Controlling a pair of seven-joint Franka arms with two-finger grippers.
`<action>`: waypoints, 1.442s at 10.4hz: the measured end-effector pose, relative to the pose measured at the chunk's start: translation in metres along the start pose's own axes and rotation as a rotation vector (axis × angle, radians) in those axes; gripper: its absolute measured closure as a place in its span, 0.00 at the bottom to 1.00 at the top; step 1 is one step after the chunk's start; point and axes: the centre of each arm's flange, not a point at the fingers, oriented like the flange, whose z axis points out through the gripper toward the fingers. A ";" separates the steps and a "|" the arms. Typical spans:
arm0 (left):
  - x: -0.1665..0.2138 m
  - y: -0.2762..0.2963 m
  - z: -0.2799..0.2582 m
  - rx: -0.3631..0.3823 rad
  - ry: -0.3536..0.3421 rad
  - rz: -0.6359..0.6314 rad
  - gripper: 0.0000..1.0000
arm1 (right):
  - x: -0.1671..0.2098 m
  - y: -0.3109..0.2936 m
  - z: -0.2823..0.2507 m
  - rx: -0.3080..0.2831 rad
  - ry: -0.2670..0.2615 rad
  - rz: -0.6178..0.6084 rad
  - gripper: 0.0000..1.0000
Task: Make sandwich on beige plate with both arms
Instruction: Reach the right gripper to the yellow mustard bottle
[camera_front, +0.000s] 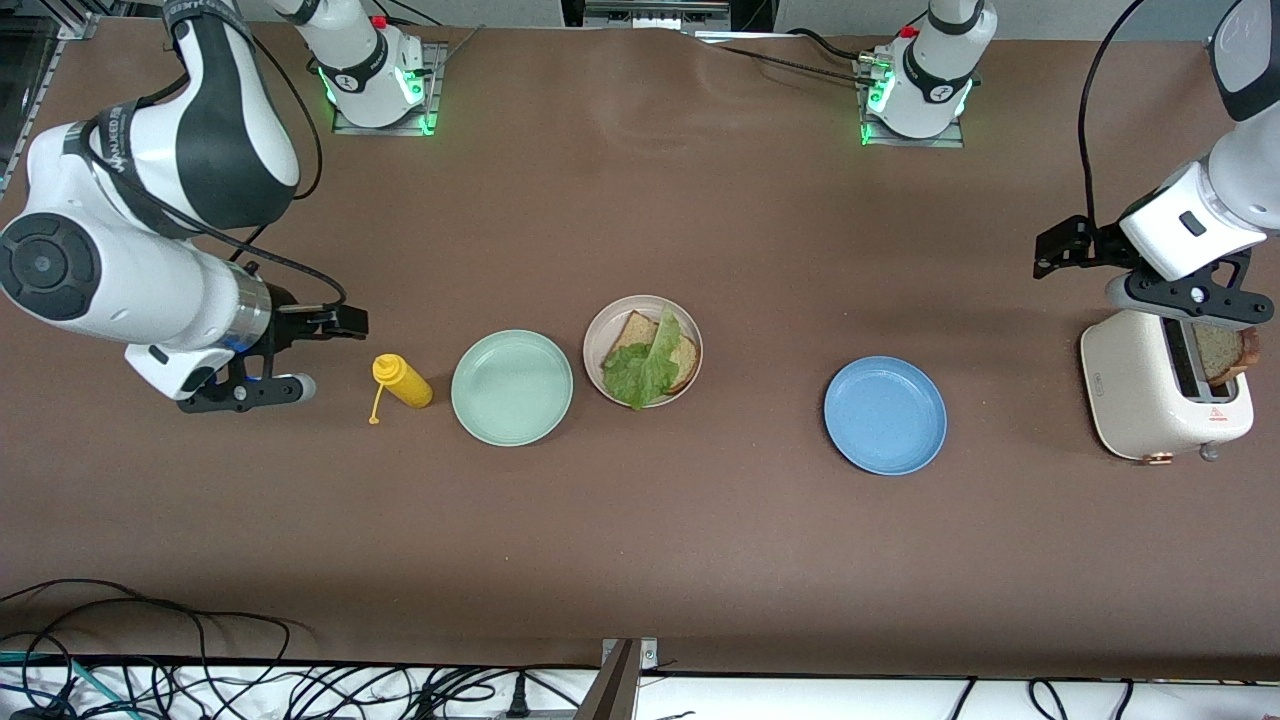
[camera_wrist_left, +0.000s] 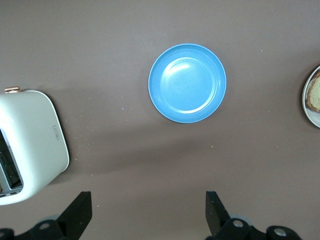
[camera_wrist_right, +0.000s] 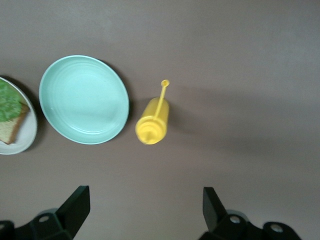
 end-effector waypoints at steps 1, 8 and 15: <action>0.000 0.000 -0.004 0.001 0.009 -0.001 0.00 | -0.007 0.023 0.009 0.005 0.041 -0.055 0.00; -0.002 -0.009 -0.013 0.001 0.015 -0.022 0.00 | -0.078 0.034 0.054 -0.050 0.237 -0.318 0.00; -0.003 -0.012 -0.013 0.000 0.009 -0.030 0.00 | -0.091 0.065 0.100 0.116 0.329 -0.591 0.00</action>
